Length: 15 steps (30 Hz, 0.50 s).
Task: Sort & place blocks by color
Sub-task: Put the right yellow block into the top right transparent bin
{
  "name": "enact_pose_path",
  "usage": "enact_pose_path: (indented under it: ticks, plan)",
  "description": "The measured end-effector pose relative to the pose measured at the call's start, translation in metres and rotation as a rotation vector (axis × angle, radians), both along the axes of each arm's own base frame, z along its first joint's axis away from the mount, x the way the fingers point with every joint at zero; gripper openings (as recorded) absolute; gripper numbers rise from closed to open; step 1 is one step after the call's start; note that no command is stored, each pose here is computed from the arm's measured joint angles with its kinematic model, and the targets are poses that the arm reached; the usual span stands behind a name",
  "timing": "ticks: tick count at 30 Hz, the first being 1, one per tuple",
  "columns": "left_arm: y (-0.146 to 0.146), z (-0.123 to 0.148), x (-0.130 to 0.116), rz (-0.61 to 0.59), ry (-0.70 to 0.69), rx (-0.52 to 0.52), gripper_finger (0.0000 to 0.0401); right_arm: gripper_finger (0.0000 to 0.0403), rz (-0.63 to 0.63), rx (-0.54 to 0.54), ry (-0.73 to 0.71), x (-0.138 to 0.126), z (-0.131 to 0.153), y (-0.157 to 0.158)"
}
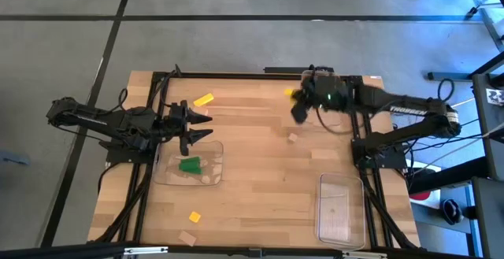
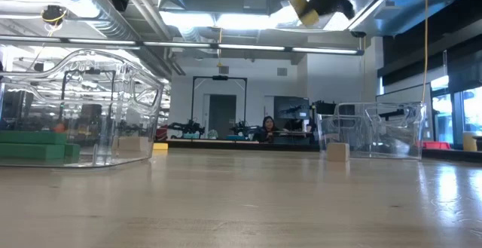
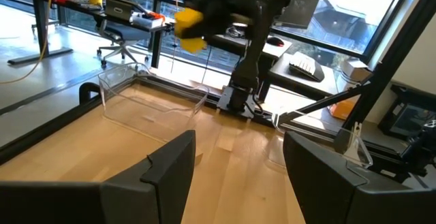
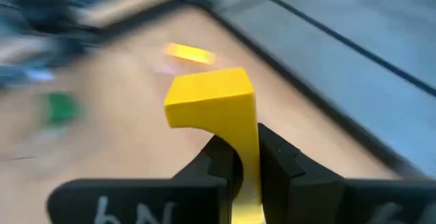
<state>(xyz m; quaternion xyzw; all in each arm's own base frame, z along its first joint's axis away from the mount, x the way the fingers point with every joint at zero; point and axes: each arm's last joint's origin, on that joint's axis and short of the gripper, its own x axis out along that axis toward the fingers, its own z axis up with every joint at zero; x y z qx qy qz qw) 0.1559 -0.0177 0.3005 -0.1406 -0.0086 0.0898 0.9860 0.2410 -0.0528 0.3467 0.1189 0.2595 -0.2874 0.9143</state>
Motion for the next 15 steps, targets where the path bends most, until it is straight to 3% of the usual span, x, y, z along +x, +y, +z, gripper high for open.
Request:
enact_pose_path:
  ticks: [3, 6, 11, 15]
  plan:
    - [0.0, 0.0, 0.0, 0.0, 0.0, 0.0, 0.0214, 0.0037, -0.14, 0.016, 0.103, -0.016, -0.002, -0.028]
    - [0.0, 0.0, 0.0, 0.0, 0.0, 0.0, 0.0214, 0.0037, -0.281, 0.114, 0.226, -0.036, -0.021, -0.052]
    - [0.0, 0.0, 0.0, 0.0, 0.0, 0.0, 0.0214, 0.0037, -0.441, 0.315, 0.332, -0.06, -0.078, -0.072]
    - [0.0, 0.0, 0.0, 0.0, 0.0, 0.0, 0.0214, 0.0037, -0.495, 0.472, 0.281, -0.071, -0.13, -0.076]
